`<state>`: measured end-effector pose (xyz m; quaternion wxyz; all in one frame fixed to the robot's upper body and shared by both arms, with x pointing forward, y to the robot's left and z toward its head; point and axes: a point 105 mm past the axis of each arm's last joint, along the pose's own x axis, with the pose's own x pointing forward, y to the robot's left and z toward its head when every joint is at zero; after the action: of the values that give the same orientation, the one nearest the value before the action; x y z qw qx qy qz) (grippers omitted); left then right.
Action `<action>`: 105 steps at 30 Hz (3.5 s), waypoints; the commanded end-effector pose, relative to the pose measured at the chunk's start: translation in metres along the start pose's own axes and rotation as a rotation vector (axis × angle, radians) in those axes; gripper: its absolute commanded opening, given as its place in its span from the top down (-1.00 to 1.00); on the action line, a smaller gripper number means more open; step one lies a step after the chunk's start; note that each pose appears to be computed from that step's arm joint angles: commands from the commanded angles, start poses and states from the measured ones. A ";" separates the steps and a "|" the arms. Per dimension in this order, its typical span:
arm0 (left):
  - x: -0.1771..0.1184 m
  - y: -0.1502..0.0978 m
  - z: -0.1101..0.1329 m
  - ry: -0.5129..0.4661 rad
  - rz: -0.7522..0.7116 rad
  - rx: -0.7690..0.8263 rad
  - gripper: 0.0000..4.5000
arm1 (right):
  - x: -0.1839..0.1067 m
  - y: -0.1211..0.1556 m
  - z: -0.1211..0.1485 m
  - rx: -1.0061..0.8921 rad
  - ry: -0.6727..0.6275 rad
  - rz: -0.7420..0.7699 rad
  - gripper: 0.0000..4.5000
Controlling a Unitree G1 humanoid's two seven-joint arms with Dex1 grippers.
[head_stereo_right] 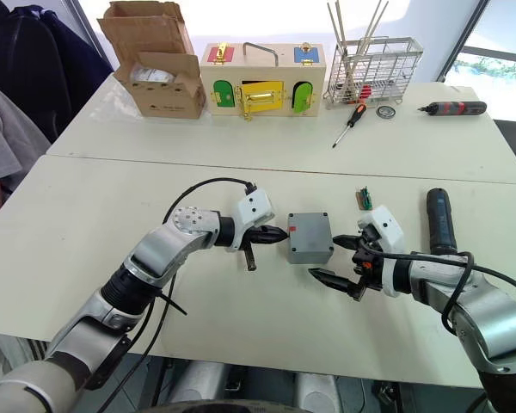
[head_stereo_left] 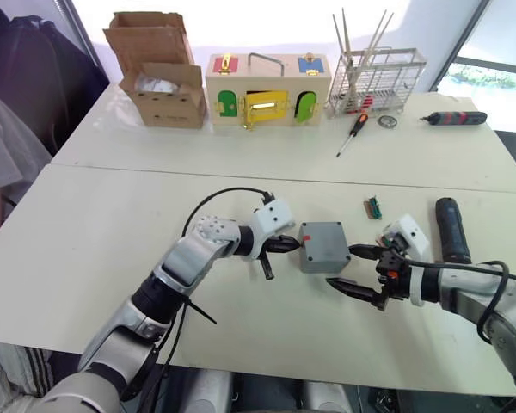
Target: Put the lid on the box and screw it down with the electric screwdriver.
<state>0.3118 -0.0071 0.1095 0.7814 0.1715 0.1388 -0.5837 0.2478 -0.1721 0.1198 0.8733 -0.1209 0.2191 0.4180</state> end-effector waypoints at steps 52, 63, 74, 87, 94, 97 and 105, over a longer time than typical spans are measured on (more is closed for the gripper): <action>-0.062 -0.025 0.022 -0.068 -0.114 0.011 1.00 | -0.038 -0.098 -0.020 0.089 -0.146 -0.442 0.84; -0.062 -0.020 0.024 -0.073 -0.095 0.016 1.00 | -0.038 -0.100 -0.023 0.084 -0.139 -0.453 0.98; -0.059 -0.021 0.025 -0.077 -0.102 0.017 1.00 | -0.048 -0.096 0.002 0.062 -0.195 -0.462 0.98; -0.063 -0.017 0.022 -0.061 -0.094 0.024 1.00 | -0.044 -0.062 0.073 -0.014 -0.335 -0.280 0.98; -0.065 -0.016 0.018 -0.045 -0.090 0.027 1.00 | -0.020 -0.042 0.073 -0.007 -0.311 -0.177 0.98; -0.066 -0.017 0.017 -0.044 -0.089 0.025 1.00 | -0.016 -0.042 0.068 -0.010 -0.286 -0.171 0.98; -0.065 -0.019 0.015 -0.043 -0.087 0.020 1.00 | -0.006 -0.044 0.059 -0.008 -0.265 -0.165 0.98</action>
<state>0.2794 0.0407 0.1401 0.7599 0.1490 0.1464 -0.6155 0.2943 -0.1823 0.1684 0.9254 -0.0787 0.1091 0.3544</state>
